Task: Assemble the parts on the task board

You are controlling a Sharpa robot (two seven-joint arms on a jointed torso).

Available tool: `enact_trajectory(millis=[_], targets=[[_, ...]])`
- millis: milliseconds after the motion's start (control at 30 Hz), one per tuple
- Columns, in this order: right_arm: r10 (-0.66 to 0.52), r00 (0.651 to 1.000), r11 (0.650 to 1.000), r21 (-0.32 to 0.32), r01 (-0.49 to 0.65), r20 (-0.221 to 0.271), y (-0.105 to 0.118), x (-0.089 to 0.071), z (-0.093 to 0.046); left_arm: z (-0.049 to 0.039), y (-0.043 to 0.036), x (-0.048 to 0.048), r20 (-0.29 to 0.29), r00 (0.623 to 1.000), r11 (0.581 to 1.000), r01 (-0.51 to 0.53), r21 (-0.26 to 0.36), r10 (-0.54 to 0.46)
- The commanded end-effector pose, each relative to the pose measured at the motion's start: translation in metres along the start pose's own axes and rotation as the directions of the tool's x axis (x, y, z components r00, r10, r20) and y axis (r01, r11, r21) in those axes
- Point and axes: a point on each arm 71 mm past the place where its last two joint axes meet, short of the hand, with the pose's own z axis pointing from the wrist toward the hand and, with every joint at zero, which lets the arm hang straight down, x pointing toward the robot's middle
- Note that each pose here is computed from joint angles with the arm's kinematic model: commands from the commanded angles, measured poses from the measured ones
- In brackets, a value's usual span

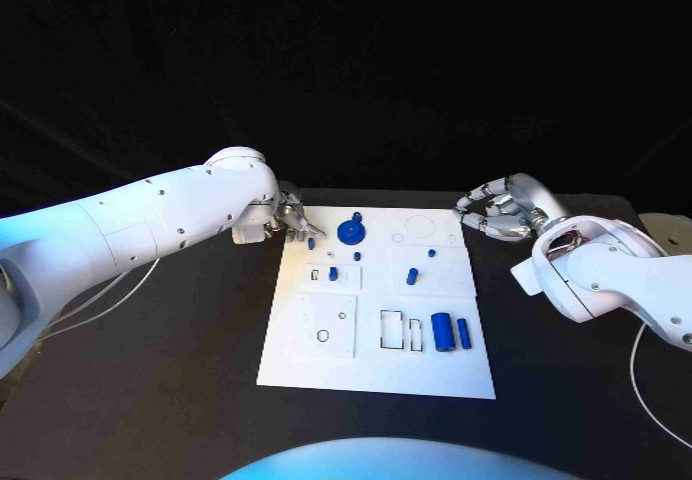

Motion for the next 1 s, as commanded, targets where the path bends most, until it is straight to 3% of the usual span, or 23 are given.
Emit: enact_trajectory(millis=[33, 1000], targets=[[-0.003, 1.0, 1.0, -0.01, 0.002, -0.005, 0.0013, 0.001, -0.0002, 0.0005, -0.0015, 0.0029, -0.029, 1.0, 1.0, -0.005, 0.004, 0.005], [-0.003, 1.0, 1.0, -0.01, 0.003, -0.01, 0.0017, 0.002, 0.0002, 0.003, -0.0044, 0.0045, -0.019, 0.998, 0.998, 0.065, 0.027, -0.065]])
